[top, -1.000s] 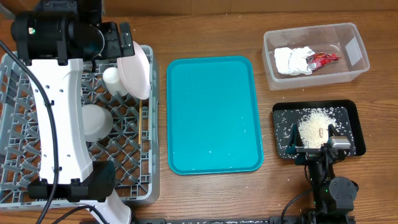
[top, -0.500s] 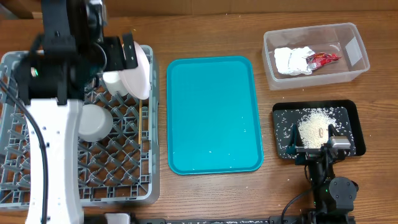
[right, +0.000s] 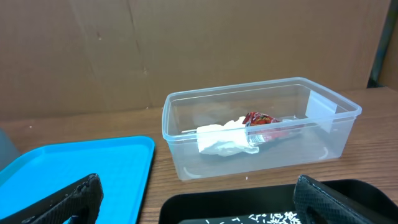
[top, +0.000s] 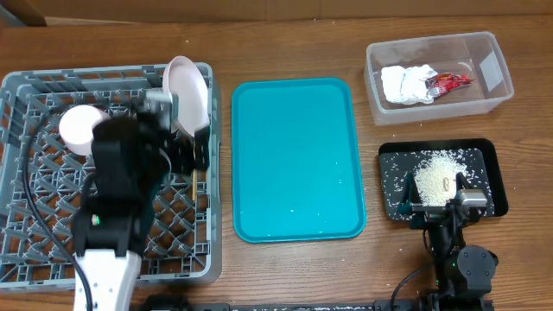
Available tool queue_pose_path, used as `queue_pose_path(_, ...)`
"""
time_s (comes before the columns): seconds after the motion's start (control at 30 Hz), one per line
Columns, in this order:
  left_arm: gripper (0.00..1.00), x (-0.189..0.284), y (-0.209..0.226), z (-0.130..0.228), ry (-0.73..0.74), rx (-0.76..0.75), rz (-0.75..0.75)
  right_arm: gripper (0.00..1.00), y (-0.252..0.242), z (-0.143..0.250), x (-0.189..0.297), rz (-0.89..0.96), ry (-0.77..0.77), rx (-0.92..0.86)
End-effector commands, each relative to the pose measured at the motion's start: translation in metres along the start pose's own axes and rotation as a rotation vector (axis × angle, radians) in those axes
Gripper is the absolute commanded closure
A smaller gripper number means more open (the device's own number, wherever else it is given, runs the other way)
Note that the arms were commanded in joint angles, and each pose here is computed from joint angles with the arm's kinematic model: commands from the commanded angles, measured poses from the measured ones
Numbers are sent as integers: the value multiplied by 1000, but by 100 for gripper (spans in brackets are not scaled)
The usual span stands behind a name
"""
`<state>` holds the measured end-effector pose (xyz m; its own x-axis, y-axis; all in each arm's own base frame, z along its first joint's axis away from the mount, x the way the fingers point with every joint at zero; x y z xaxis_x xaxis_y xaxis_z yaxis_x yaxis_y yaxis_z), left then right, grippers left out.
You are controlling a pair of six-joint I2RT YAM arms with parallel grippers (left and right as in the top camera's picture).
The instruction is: Sort waste into correct bins and load items into the dishwasher
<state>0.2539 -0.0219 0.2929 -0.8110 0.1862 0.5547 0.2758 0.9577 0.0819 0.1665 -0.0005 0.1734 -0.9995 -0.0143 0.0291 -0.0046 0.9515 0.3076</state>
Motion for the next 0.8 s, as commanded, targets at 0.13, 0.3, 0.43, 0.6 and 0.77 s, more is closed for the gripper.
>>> queue_pose_path(0.13,0,9,-9,49,-48,-32,-47,0,-1,2,0,4,-6,2)
queue_pose_path(0.3,0,4,-11,77,-101,-68,-95,0,-1,2,0,4,-6,2)
queue_pose_path(0.43,0,-4,-14,99,-181,-102,-115,0,-1,2,0,4,-6,2)
queue_pose_path(0.6,0,-7,-19,123,-287,-115,-141,0,-1,2,0,4,-6,2)
queue_pose_path(0.77,0,-7,-20,133,-407,-131,-177,0,-1,2,0,4,-6,2)
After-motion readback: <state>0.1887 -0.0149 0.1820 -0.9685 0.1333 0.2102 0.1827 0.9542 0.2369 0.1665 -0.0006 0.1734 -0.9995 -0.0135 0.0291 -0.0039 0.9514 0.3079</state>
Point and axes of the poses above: each gripper's point midway between its finger pads, its own x axis back along the fingers, its own y axis along the line the jaws close on, z = x × y, the point moved 8 cm from there along x, back along the fingers, and after that the axes turned 12 degrees about -x, right-handed, at the moved point
